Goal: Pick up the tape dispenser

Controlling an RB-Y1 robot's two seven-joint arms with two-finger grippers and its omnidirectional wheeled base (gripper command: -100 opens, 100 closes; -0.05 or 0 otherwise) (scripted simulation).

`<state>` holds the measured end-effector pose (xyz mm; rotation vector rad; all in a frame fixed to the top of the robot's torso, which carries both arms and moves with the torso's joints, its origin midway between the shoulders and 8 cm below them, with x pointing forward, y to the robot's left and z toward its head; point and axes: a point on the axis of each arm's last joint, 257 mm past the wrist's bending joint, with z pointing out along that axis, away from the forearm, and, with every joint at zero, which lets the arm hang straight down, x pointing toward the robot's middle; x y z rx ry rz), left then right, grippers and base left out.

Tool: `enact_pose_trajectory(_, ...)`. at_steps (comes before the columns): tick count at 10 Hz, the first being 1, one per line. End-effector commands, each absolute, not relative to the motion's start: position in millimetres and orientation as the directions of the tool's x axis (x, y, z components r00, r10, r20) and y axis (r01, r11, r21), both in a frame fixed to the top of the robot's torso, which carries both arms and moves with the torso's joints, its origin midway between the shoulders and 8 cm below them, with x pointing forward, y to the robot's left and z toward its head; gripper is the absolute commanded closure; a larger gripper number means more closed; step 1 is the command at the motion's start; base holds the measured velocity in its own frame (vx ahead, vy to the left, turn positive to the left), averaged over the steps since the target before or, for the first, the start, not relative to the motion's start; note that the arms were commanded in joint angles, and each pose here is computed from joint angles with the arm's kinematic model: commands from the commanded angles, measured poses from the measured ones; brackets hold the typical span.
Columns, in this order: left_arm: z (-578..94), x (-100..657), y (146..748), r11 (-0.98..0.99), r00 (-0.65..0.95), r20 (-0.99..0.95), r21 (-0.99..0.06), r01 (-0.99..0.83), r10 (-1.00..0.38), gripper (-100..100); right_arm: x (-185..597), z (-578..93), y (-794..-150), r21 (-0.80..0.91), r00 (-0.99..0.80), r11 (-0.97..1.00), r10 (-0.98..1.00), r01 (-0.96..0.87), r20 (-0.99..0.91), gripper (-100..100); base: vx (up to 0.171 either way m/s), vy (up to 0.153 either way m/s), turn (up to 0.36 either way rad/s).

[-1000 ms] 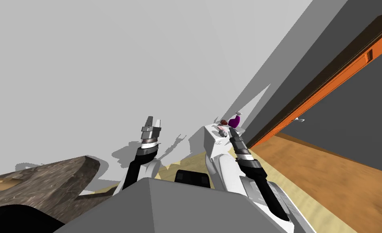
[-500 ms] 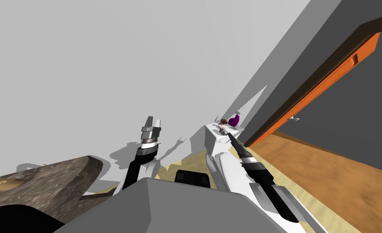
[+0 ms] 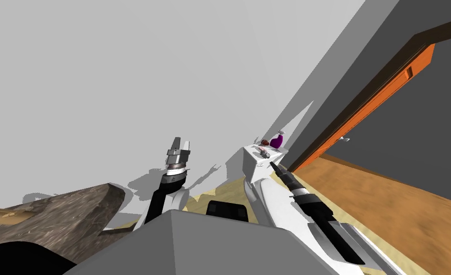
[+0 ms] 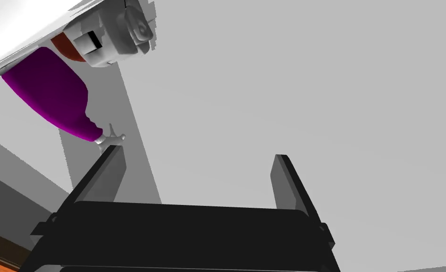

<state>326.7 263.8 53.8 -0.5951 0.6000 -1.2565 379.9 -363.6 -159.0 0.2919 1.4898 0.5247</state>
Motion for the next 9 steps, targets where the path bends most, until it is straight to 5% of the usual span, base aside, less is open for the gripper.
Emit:
enact_pose_trajectory(1, 54, 327, 264, 0.205, 0.202, -0.088, -0.703, 0.682, -0.975, 0, 378, -171, -383, 0.416, -0.032, 0.901, 0.415, -0.120, -0.909, -100, -0.024, 0.037, -0.010)
enact_pose_trajectory(9, 54, 327, 264, 0.205, 0.202, -0.088, -0.703, 0.682, -0.975, 0, 373, -206, -462, -0.008, -0.177, 0.998, -0.020, -0.068, -0.984, -100, -0.012, 0.046, -0.002)
